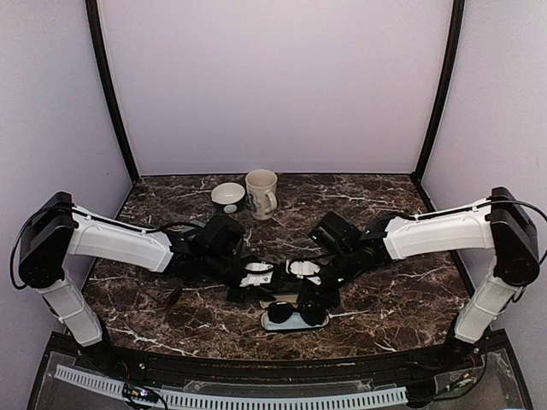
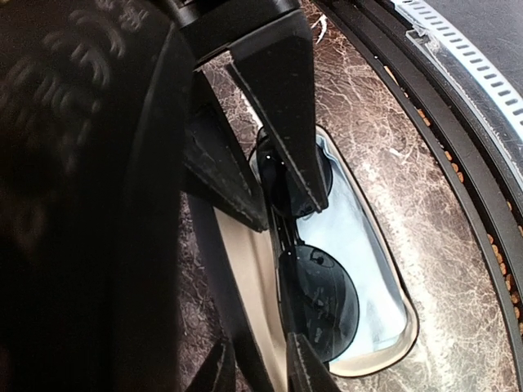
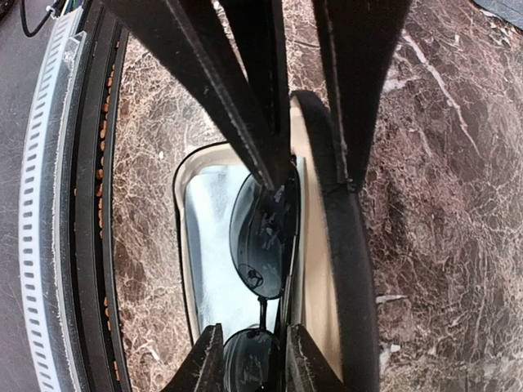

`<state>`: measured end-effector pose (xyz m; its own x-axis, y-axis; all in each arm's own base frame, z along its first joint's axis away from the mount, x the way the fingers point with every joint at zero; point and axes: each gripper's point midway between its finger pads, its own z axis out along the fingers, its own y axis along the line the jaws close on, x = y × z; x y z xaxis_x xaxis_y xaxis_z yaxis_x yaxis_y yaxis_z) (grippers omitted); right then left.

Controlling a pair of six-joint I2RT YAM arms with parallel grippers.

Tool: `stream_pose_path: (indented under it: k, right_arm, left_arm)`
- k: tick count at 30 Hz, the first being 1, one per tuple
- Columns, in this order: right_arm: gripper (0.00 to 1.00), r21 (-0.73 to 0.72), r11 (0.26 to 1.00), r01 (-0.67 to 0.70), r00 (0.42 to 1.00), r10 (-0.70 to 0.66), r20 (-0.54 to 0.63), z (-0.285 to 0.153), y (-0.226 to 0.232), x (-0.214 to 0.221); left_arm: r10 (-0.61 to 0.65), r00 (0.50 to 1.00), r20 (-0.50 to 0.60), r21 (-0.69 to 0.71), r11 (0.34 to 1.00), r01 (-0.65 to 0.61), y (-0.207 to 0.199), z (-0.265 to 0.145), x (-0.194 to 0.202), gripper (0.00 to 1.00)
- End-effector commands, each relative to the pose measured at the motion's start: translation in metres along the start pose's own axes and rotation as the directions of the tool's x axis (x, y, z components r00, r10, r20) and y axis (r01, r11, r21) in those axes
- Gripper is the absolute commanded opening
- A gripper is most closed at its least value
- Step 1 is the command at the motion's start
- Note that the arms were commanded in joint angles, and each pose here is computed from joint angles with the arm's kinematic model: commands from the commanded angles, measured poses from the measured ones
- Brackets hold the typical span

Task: Organize the sunglasses
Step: Place the sunglasses in the sunglasses case.

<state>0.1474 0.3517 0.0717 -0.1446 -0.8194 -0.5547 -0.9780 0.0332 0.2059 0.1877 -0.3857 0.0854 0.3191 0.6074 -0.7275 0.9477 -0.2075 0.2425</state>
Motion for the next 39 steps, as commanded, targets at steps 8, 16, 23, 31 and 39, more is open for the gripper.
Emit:
stream_pose_path:
  k: [8, 16, 23, 31, 39]
  right_arm:
    - [0.28, 0.026, 0.999, 0.025, 0.994, -0.027, 0.106, -0.014, 0.008, -0.024]
    - [0.31, 0.069, 0.995, -0.071, 0.986, 0.06, 0.156, -0.028, 0.004, -0.018]
    - [0.33, 0.092, 0.988, -0.12, 0.98, 0.103, 0.17, -0.032, -0.003, -0.014]
    - [0.33, 0.111, 0.967, -0.227, 0.953, 0.198, 0.229, -0.04, -0.004, -0.007]
    - [0.36, 0.144, 0.857, -0.494, 0.838, 0.425, 0.343, -0.052, -0.017, 0.013]
  left_arm:
    - [-0.01, 1.0, 0.007, -0.001, 1.0, 0.01, -0.003, -0.005, -0.001, 0.22]
    - [0.0, 1.0, 0.016, -0.014, 1.0, 0.001, -0.003, -0.006, -0.003, 0.21]
    - [-0.002, 1.0, 0.022, -0.02, 1.0, 0.003, -0.002, -0.006, -0.003, 0.22]
    - [-0.008, 0.999, 0.048, -0.066, 0.998, 0.011, 0.004, -0.012, -0.011, 0.23]
    - [-0.126, 0.982, 0.143, -0.159, 0.976, 0.148, 0.016, -0.032, -0.027, 0.28]
